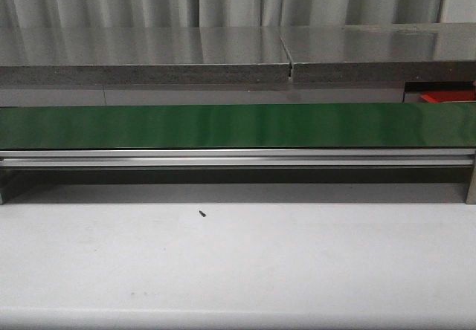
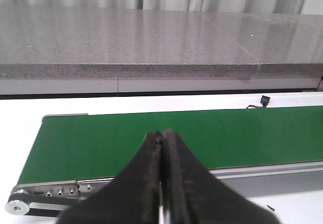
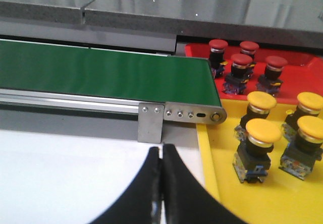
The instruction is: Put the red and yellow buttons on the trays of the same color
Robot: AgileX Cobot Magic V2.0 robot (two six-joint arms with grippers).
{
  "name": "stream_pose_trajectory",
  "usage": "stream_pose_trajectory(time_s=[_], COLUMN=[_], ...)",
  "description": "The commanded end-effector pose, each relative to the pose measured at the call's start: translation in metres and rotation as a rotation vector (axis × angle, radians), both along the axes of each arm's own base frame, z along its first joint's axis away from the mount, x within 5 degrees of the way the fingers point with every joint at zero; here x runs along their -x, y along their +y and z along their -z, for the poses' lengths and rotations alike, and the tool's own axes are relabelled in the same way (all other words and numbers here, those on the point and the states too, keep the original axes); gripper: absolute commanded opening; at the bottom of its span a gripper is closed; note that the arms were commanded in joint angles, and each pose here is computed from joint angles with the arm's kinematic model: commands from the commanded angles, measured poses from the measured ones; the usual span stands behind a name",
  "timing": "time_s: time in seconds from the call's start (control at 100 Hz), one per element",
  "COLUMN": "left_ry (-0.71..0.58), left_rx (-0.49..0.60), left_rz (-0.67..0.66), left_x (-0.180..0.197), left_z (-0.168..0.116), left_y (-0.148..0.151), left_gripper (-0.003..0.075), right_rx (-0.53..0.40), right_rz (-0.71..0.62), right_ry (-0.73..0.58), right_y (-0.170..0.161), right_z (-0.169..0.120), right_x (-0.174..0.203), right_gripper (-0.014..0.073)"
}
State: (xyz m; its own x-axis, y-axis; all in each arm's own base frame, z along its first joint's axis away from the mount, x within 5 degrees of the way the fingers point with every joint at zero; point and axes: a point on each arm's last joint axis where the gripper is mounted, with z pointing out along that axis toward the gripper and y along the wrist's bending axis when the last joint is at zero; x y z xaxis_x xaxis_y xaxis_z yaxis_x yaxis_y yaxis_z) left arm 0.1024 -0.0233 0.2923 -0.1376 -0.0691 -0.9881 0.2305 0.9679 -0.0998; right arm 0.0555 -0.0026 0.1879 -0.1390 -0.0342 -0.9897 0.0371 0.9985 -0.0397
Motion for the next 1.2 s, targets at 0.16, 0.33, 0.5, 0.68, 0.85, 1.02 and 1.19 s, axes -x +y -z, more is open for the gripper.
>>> stream_pose_trajectory(time_s=[0.16,0.33,0.5,0.68,0.85,1.02,1.19], left_ry=[-0.046,-0.046,-0.046,-0.046,-0.046,-0.046,-0.046], left_rx=[0.026,0.026,0.026,0.026,0.026,0.026,0.026], left_rz=[-0.030,-0.030,-0.030,-0.030,-0.030,-0.030,-0.030], left_x=[-0.0012,-0.0012,-0.0012,-0.0012,-0.0012,-0.0012,-0.0012], left_z=[-0.0114,-0.0114,-0.0114,-0.0114,-0.0114,-0.0114,-0.0114], left_y=[0.0023,0.0023,0.0023,0.0023,0.0023,0.0023,0.0023], left_gripper=[-0.0019,-0.0019,-0.0019,-0.0019,-0.0019,-0.0019,-0.0019], right_rx=[0.014,0.009,0.009,0.009,0.009,0.009,0.009], right_rz=[-0.006,-0.007,-0.007,-0.007,-0.007,-0.007,-0.007], right_ry=[-0.134,-0.133,-0.133,-0.133,-0.133,-0.133,-0.133], right_y=[0.0004,0.0004,0.0004,0.0004,0.0004,0.0004,0.0004], right_z=[-0.0094,-0.0093,-0.0093,-0.0093,-0.0093,-0.0093,-0.0093], right_x=[0.0000,0.0000,0.0000,0.0000,0.0000,0.0000,0.0000], right_gripper=[-0.0068,-0.0068,-0.0068,-0.0068,-0.0068,-0.0068,-0.0068])
